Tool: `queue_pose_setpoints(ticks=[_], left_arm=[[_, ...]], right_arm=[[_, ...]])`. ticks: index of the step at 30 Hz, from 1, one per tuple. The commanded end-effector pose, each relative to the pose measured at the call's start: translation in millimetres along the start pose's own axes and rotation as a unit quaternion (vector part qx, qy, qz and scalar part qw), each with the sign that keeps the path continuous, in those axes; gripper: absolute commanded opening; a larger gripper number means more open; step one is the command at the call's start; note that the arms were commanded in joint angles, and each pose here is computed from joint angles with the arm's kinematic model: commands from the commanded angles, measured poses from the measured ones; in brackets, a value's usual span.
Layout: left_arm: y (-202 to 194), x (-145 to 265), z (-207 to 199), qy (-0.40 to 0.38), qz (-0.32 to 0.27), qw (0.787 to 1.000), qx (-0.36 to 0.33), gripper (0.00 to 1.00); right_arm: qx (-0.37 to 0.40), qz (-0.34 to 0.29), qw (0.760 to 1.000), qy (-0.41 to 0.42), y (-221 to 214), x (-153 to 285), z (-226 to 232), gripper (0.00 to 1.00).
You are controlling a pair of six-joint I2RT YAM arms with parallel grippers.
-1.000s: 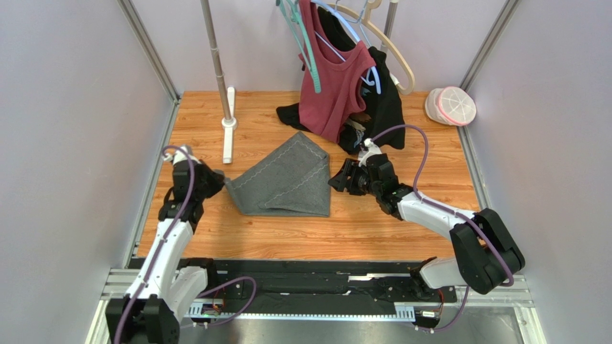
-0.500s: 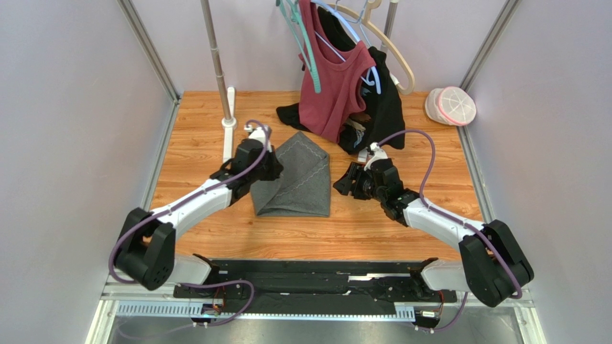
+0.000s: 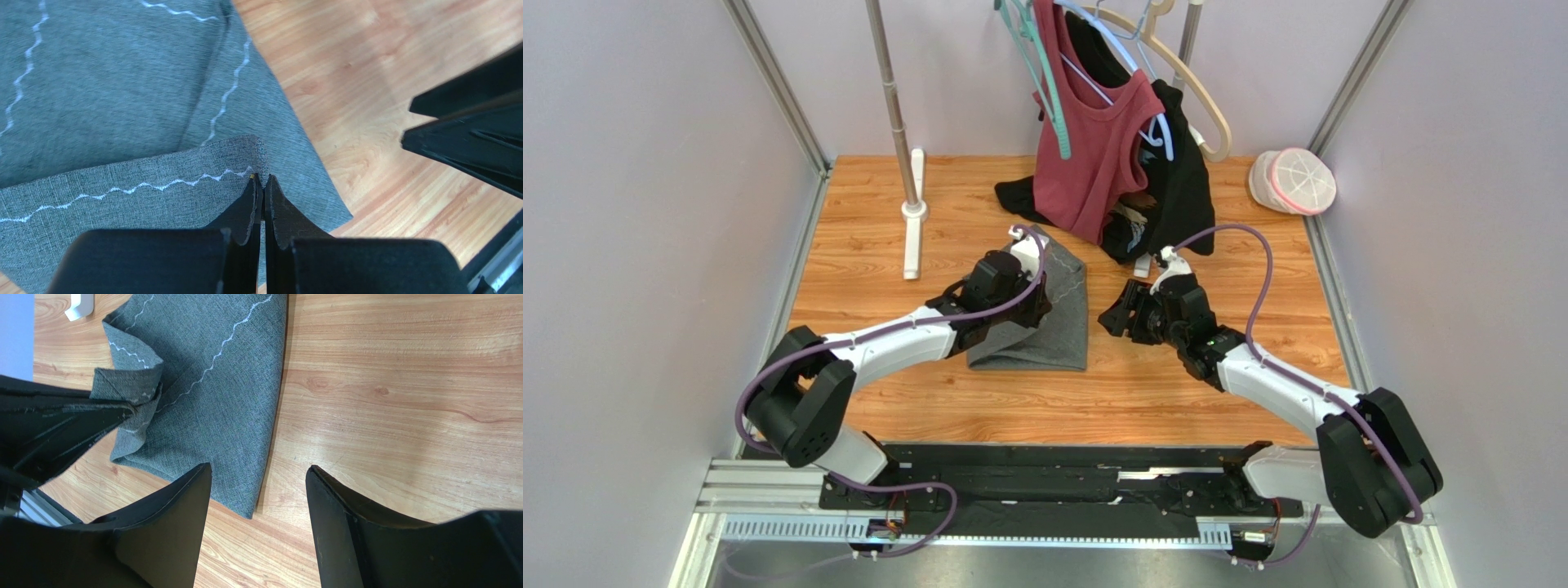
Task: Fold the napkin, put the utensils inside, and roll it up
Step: Fold the napkin
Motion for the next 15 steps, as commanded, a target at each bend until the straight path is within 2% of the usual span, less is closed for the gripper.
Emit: queue_pose_setpoints(ticks=[1,10,15], left_arm=[[20,1,-27,-0.043,-0.039,0.997,-0.047,0.00],[39,19,-33,-0.047,-0.079,0.992,-0.081,0.00],[35,24,-44,-0.060,-0.079,0.990,-0.103,0.00]], right_arm=[[0.005,-0.011,1.000,-0.007,4,1,-3,0.62],[0.006,-0.002,1.000,-0.006,2,-3,-3,0.61],[0.004,0.001,1.000,-0.008,0,-5,-4,0.62]])
Point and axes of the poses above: each gripper's point midway between its finger pads, its own x axis back along the fingers, its own z axis along the line the jaws close on, y = z × x, the point moved 2 cm from there along x, back along the fingers, and after that the axes turned 10 degrees about x, right-handed, at the moved point
